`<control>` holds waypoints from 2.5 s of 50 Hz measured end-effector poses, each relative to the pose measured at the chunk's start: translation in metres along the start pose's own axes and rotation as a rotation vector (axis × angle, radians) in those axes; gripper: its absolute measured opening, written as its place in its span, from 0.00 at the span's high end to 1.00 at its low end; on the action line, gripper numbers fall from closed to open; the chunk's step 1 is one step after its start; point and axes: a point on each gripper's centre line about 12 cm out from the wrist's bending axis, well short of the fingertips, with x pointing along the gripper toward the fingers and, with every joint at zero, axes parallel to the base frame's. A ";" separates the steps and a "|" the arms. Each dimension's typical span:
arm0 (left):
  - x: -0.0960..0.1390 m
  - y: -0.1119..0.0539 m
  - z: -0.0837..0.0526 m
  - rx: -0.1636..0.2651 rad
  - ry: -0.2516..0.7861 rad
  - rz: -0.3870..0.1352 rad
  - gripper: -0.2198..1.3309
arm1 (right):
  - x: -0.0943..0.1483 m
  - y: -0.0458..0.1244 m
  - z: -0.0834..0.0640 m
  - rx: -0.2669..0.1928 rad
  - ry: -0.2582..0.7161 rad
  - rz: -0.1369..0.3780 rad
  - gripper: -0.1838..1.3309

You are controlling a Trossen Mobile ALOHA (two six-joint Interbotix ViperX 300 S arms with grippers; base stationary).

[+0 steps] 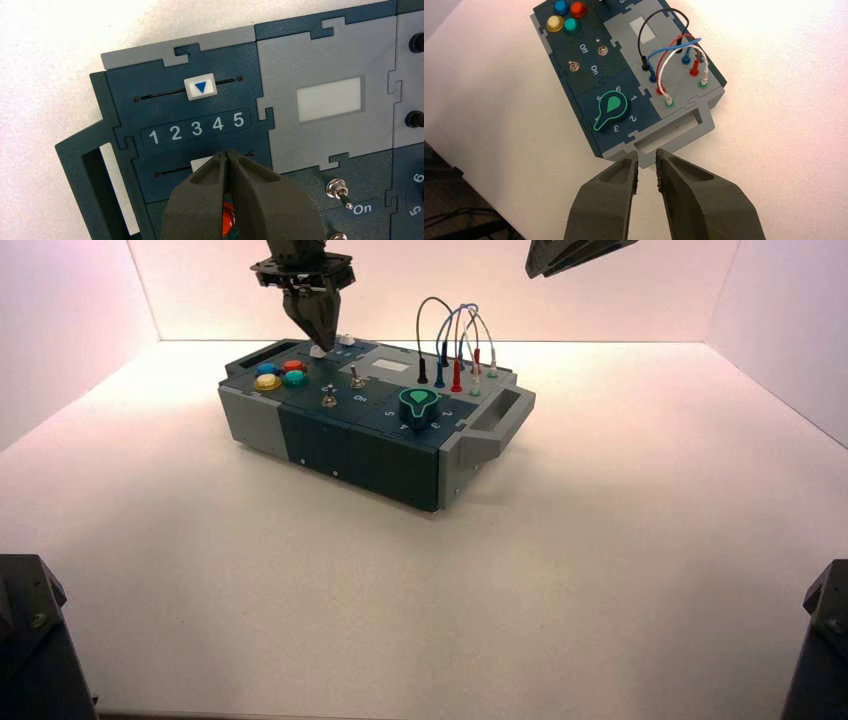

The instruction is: Move the bottom slider to position 2.

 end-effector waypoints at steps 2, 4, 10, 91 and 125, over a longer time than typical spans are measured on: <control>0.000 0.000 0.000 0.000 0.001 -0.001 0.96 | 0.000 0.000 0.000 0.000 0.002 0.000 0.58; 0.000 0.001 0.000 -0.003 0.001 0.000 0.96 | 0.000 0.000 0.000 0.000 0.002 0.000 0.58; 0.000 0.002 -0.001 -0.004 0.001 0.000 0.96 | 0.000 0.000 0.001 -0.001 -0.005 -0.002 0.58; 0.000 0.006 -0.003 -0.009 0.005 0.005 0.96 | 0.007 -0.002 0.002 -0.019 -0.003 -0.014 0.58; 0.000 0.007 -0.003 -0.006 0.008 0.009 0.97 | 0.007 -0.002 0.002 -0.019 -0.005 -0.016 0.58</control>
